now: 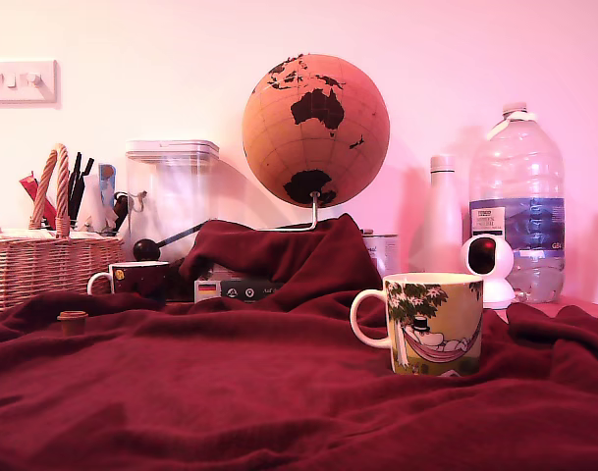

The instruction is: Pick up the coffee capsules on the table and drop them inside the coffee cup

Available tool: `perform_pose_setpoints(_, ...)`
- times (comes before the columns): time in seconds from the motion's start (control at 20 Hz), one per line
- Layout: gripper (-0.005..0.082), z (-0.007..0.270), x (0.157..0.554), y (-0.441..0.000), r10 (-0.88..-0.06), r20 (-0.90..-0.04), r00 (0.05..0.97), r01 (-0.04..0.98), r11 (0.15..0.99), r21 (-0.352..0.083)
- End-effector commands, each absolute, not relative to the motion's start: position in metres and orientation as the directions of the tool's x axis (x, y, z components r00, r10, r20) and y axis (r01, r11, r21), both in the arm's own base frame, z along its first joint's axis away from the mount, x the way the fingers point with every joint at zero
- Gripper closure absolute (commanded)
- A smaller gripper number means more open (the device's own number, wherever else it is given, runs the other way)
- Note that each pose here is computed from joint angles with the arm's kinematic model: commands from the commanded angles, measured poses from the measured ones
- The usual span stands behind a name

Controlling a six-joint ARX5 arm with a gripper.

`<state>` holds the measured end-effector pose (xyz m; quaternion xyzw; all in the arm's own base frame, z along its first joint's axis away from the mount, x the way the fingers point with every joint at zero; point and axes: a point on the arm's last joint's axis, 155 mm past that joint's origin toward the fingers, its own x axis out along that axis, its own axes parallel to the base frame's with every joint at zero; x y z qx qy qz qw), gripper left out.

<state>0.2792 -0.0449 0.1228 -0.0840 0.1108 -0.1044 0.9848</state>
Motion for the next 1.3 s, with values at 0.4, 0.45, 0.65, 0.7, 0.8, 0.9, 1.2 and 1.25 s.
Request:
perform_pose_setpoints(0.4,0.015,0.121,0.301,-0.06,-0.251,-0.17,0.953,0.241,0.967,-0.076)
perform_pose_setpoints(0.45,0.015,0.12,0.303,-0.06,-0.249,-0.167,0.954,0.24,0.968,-0.075)
perform_pose_setpoints(0.65,0.015,0.113,0.311,-0.058,-0.236,-0.174,0.956,0.226,0.971,-0.074)
perform_pose_setpoints(0.7,0.015,0.111,0.312,-0.058,-0.233,-0.176,0.956,0.224,0.972,-0.074)
perform_pose_setpoints(0.8,0.015,0.109,0.316,-0.057,-0.226,-0.174,0.958,0.217,0.973,-0.073)
perform_pose_setpoints(0.9,0.015,0.104,0.321,-0.057,-0.226,-0.185,0.956,0.216,0.974,-0.075)
perform_pose_setpoints(1.2,0.0151,0.092,0.345,-0.061,-0.233,-0.224,0.946,0.22,0.972,-0.081)
perform_pose_setpoints(1.25,0.0151,0.09,0.348,-0.061,-0.232,-0.223,0.947,0.217,0.972,-0.091)
